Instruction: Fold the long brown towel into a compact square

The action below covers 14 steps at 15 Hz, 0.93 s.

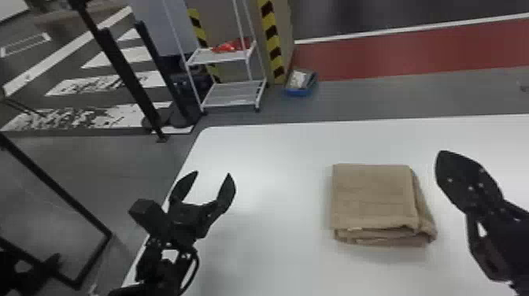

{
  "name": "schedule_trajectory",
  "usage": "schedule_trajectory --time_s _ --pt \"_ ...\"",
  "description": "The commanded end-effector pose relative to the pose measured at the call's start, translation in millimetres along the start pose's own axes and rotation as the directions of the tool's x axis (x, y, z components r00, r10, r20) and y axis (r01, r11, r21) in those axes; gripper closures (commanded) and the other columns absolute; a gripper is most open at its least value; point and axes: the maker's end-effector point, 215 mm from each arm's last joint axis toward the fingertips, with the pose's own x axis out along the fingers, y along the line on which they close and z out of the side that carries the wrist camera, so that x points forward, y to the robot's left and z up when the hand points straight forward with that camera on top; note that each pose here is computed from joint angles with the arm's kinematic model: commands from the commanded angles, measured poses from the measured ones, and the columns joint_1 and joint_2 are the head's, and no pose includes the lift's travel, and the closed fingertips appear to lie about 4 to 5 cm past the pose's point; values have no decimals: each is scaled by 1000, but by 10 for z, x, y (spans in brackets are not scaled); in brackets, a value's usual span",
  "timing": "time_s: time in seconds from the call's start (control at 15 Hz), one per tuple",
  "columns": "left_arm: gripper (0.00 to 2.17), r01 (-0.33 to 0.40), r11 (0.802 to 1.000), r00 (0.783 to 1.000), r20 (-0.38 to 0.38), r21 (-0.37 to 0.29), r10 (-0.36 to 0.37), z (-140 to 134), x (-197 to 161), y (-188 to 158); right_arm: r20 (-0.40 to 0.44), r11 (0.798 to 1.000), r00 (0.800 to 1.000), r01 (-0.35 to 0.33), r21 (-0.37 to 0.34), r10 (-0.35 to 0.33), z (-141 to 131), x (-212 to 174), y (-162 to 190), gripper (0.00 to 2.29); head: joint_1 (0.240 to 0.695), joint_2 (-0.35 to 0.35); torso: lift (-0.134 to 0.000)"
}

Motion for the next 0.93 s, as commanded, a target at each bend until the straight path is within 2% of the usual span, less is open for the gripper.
schedule_trajectory --time_s 0.0,0.13,0.27,0.4,0.53,0.67,0.87 --pt "87 4 1000 1000 11 -2 -4 22 3 -48 3 998 998 55 0 -55 -47 27 45 427 695 318 -125" --pt "87 10 1000 1000 10 -5 -10 16 -37 -96 -53 986 985 166 -4 -166 -201 95 34 205 695 306 -125" --pt "87 14 1000 1000 14 -4 -14 40 -95 -149 -76 969 967 245 14 -243 -264 141 43 201 695 298 -125" --pt "87 11 1000 1000 16 -5 -11 62 -138 -207 -115 967 961 252 -18 -253 -409 149 107 201 695 300 -125" --pt "83 -37 999 999 26 -4 37 134 -169 -148 -135 967 958 254 -19 -254 -466 146 108 201 695 306 -125" --pt "80 -65 998 998 26 6 64 206 -216 -33 -166 965 951 259 -39 -261 -530 80 -41 181 695 320 -125" --pt "80 -106 994 994 0 -2 106 173 -307 186 -181 965 948 255 -61 -262 -510 -101 -374 174 695 322 -125"
